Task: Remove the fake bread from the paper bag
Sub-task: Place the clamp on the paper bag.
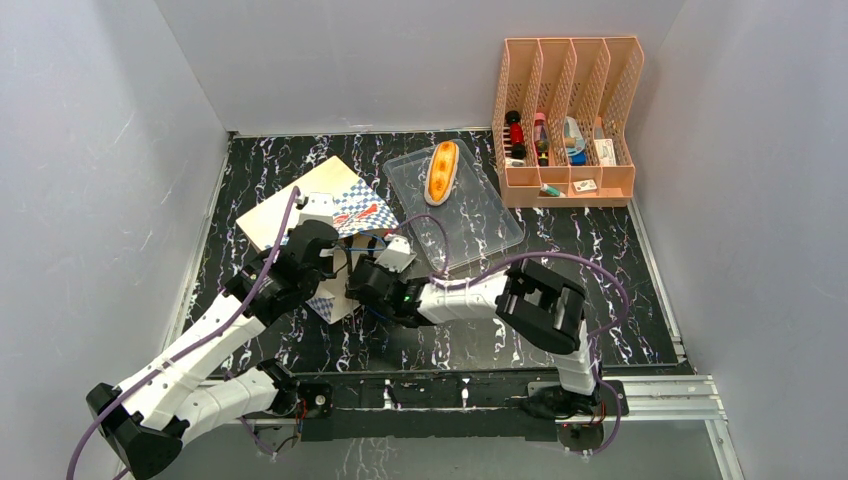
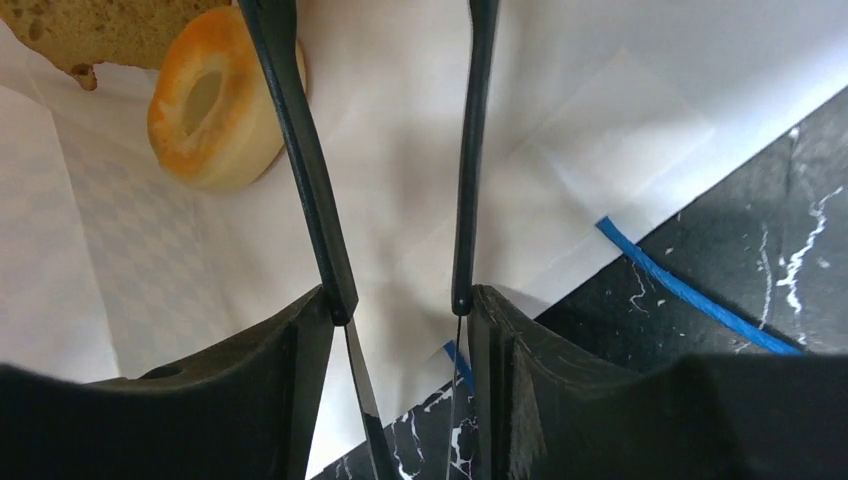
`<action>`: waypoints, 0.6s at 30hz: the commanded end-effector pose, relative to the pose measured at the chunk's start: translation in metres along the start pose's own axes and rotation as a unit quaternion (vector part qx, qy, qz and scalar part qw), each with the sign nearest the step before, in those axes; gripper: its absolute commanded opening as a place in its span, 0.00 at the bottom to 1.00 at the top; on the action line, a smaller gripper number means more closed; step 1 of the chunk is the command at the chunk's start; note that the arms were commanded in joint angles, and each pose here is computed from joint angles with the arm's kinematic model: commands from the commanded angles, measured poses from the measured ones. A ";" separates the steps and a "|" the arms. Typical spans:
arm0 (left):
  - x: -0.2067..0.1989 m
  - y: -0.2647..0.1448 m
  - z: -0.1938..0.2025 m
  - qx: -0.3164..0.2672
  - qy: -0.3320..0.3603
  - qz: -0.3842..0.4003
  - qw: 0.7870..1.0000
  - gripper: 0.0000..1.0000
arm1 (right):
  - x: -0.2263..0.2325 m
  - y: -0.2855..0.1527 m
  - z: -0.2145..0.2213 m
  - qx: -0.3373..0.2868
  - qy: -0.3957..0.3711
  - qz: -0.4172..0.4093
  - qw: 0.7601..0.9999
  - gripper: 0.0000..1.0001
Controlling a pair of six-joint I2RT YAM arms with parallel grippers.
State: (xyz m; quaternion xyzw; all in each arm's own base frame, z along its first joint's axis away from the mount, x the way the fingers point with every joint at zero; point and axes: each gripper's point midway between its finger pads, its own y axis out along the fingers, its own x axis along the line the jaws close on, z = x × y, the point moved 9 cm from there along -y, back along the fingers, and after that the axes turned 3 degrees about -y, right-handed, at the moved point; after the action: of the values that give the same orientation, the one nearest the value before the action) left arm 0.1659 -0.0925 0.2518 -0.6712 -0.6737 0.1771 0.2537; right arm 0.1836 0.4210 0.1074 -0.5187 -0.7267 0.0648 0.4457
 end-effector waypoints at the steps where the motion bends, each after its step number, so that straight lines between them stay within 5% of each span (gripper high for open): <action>1: 0.003 -0.009 -0.012 -0.013 -0.016 -0.004 1.000 0.15 | 0.006 -0.007 -0.001 -0.063 -0.131 0.072 0.987 0.50; 7: 0.003 -0.010 -0.013 -0.008 -0.018 -0.003 1.000 0.16 | -0.003 -0.004 0.013 -0.079 -0.212 0.137 0.964 0.60; 18: 0.007 -0.016 -0.014 -0.013 -0.023 -0.003 1.000 0.16 | -0.007 -0.014 0.024 -0.112 -0.250 0.153 0.949 0.64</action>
State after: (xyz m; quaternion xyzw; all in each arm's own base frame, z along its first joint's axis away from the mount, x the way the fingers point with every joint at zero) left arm 0.1633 -0.0908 0.2569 -0.6651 -0.6767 0.1841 0.2568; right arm 0.1629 0.4144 0.0846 -0.6193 -0.7274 0.2015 0.2163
